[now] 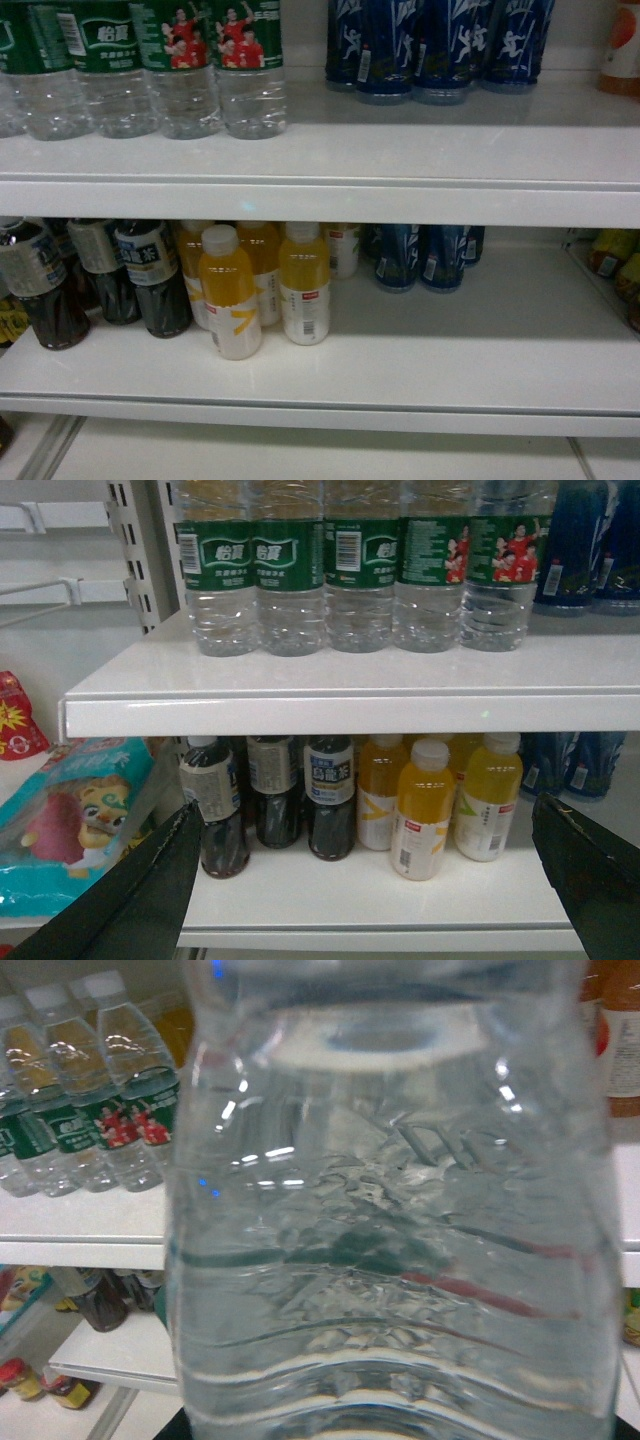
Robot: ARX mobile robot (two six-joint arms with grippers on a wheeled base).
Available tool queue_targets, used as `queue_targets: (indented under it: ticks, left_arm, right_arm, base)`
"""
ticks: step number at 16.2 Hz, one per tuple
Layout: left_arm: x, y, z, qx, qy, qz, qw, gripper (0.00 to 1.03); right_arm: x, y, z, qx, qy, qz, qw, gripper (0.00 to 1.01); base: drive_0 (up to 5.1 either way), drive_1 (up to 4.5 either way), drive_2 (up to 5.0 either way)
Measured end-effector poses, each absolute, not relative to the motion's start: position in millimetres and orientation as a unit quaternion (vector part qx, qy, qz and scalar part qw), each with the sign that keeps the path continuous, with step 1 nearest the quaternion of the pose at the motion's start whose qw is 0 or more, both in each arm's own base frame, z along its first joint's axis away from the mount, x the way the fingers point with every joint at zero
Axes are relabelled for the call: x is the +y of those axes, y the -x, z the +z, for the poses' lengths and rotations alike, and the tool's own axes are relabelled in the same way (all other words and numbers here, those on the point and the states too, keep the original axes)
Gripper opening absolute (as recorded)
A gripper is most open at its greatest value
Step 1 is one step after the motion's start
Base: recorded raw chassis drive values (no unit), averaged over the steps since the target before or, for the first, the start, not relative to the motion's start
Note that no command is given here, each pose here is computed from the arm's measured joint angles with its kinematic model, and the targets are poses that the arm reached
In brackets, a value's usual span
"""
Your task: Move water from second to third shelf
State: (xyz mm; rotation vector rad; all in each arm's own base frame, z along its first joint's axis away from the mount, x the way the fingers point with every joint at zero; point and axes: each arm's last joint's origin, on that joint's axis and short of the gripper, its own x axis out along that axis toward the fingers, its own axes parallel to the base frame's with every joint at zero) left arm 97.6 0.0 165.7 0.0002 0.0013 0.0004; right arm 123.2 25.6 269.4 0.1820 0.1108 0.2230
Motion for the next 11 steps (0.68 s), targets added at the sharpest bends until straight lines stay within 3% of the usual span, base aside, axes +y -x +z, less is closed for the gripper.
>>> queue_targets:
  ticks: [2, 11]
  left_arm:
    - [0.0, -97.6, 165.7, 0.001, 0.000, 0.000, 1.000, 0.98]
    - [0.0, -97.6, 165.6, 0.001, 0.000, 0.000, 1.000, 0.98]
  right_arm:
    - [25.7, -123.3, 269.3, 0.056, -0.091, 0.112, 0.988, 0.43]
    - [25.7, -123.2, 269.3, 0.056, -0.091, 0.112, 0.988, 0.43]
  base:
    - [-3.3, 1.72, 1.7]
    - [0.0, 0.00, 0.0]
